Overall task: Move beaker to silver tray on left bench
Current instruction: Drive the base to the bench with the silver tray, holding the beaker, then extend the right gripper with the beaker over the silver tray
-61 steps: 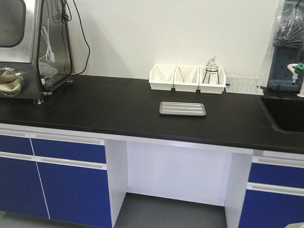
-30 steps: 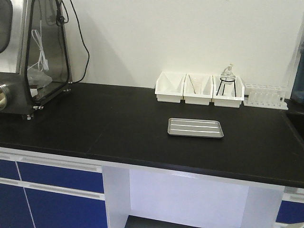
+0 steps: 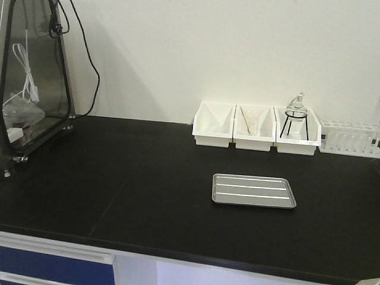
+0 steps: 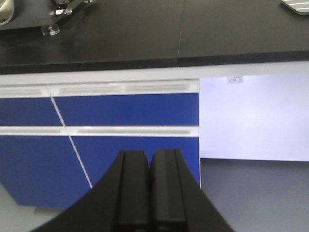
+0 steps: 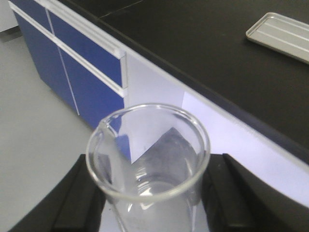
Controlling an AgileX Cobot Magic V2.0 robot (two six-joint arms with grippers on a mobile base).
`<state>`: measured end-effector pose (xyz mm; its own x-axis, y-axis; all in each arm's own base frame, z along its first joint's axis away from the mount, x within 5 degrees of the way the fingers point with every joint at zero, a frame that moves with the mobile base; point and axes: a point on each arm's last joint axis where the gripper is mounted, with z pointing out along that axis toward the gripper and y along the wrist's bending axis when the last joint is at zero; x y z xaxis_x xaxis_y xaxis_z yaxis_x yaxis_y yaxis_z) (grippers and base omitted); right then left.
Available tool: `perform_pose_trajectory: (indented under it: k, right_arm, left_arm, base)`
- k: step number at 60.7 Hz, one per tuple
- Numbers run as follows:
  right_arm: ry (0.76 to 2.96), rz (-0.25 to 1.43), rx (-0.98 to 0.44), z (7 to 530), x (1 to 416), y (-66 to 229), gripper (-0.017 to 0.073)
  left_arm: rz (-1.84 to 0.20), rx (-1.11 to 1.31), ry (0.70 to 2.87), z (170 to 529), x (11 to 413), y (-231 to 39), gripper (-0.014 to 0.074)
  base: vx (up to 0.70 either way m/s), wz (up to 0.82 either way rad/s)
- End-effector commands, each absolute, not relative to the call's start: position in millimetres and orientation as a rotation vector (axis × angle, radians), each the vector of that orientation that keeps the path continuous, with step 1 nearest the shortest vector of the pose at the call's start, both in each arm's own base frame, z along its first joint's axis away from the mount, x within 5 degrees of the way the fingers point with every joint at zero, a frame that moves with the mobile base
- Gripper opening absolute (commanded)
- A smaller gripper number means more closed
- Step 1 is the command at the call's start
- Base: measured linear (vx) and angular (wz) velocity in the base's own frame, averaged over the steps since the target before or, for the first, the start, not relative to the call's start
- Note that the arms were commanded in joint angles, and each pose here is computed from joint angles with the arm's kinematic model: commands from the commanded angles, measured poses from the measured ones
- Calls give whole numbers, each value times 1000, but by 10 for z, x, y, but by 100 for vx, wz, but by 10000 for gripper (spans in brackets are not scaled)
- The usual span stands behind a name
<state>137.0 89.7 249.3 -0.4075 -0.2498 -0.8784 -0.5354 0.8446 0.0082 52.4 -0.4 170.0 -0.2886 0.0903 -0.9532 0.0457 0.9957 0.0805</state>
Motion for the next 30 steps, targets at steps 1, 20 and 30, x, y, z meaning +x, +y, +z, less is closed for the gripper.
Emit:
perform_pose_trajectory:
  k: [1,20,30]
  right_arm:
    - [1893,383,-557,2664,1404,924,-11]
    - [1893,383,-557,2664,1404,924,-11]
    - [1893,383,-557,2664,1404,924,-11]
  left_arm:
    - [32,101,1802,1702,541,-13,1]
    - [32,101,1802,1702,541,-13,1]
    - [32,101,1802,1702,541,-13,1]
  base:
    - [37,-6]
    - [35,-13]
    - [33,-26]
